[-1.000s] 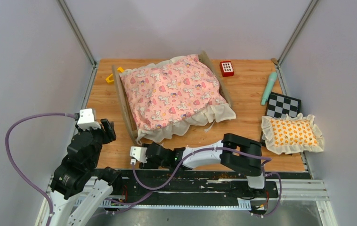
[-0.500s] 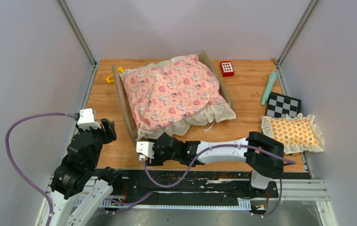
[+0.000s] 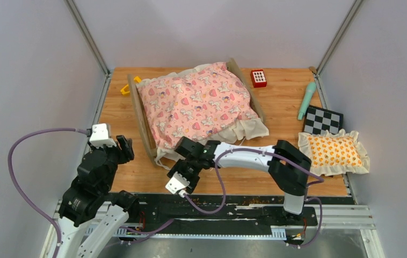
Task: Set up the pet bed
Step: Tie the ropes to the bed frame.
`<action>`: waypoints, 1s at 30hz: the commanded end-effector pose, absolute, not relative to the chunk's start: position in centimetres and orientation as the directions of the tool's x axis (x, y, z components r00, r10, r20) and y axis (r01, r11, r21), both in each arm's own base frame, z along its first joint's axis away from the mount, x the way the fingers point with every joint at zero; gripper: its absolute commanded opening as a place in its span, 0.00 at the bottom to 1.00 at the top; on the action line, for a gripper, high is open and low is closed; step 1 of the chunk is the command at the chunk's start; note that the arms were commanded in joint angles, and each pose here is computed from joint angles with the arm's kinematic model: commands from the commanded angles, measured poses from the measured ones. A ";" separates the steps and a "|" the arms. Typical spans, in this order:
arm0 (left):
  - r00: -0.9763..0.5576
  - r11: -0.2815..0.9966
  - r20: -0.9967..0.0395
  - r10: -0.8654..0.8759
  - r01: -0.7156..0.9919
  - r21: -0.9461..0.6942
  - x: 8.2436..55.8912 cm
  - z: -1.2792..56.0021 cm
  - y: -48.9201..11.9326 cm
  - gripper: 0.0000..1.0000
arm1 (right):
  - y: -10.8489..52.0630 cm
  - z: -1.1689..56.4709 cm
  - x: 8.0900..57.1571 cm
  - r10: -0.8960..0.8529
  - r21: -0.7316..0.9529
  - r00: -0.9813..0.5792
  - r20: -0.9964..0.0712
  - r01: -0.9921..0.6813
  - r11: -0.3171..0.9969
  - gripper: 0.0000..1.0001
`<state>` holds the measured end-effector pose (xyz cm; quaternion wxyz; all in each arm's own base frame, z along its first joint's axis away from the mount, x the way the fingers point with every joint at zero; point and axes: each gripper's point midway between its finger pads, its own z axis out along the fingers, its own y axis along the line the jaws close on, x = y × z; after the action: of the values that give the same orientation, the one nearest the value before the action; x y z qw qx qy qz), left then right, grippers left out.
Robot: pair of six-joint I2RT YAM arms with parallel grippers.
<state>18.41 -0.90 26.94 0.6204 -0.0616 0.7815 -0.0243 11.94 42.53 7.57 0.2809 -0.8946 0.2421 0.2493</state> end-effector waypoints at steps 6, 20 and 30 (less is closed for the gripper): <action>-0.200 0.987 -0.967 -0.158 -0.047 -0.152 18.7 27.4 -1.5 0.67 | 45.5 6.9 10.2 -0.024 -0.348 0.803 -0.596 -0.285 -0.893 0.58; -0.202 0.987 -0.967 -0.157 -0.051 -0.150 18.6 27.2 -1.4 0.67 | 46.2 3.0 11.2 -0.159 -0.145 0.809 -0.565 -0.287 -0.947 0.54; -0.202 0.988 -0.967 -0.155 -0.057 -0.146 18.5 27.1 -1.2 0.67 | 45.1 -0.3 12.4 -0.279 -0.006 0.841 -0.463 -0.318 -0.948 0.19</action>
<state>18.47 -1.21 26.52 0.6177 -0.0597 0.7835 -0.0312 12.15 46.95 2.20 0.0975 -0.9524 0.1338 0.2559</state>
